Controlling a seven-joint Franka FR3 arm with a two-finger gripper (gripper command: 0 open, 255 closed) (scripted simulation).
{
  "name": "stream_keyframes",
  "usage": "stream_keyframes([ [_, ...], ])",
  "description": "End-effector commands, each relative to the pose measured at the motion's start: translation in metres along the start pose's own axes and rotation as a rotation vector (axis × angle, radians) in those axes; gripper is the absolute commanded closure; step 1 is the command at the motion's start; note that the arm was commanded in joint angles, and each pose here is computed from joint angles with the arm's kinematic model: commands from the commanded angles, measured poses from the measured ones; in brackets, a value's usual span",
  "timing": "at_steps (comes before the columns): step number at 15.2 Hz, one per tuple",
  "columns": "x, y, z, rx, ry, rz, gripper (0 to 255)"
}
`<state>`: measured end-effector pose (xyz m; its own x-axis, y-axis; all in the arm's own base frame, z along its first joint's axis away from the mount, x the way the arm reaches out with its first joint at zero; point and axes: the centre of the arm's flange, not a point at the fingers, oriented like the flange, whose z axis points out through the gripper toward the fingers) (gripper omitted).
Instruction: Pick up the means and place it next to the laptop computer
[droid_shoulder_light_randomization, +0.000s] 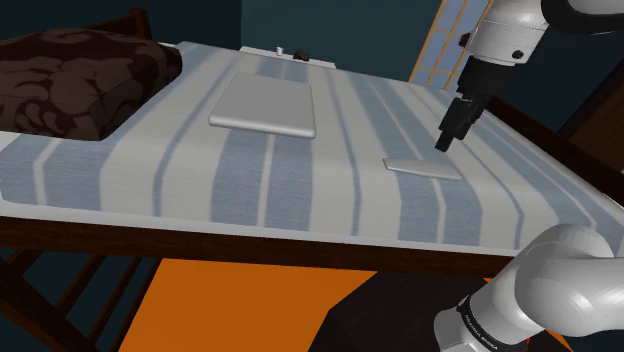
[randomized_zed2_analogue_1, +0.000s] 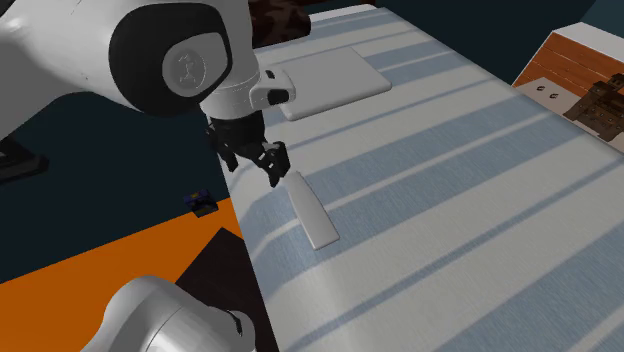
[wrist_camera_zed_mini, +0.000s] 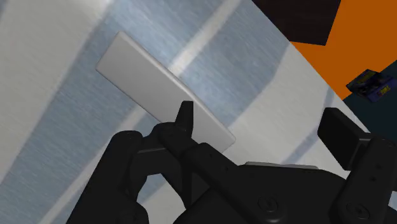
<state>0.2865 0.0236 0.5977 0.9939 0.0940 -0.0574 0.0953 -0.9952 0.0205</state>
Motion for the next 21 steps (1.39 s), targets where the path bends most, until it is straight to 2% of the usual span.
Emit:
stream_keyframes([
  [1, 0.0, 0.0, 0.0, 0.0, 0.0, 0.0, 0],
  [6, 0.011, 0.046, 0.044, -0.008, 0.028, -0.413, 0],
  [11, 0.041, 0.084, 0.087, -0.016, 0.056, -0.826, 0],
  [12, 0.044, 0.087, 0.091, -0.016, 0.059, -0.864, 0],
  [21, 0.046, 0.087, 0.131, -0.016, 0.059, -0.864, 0],
])
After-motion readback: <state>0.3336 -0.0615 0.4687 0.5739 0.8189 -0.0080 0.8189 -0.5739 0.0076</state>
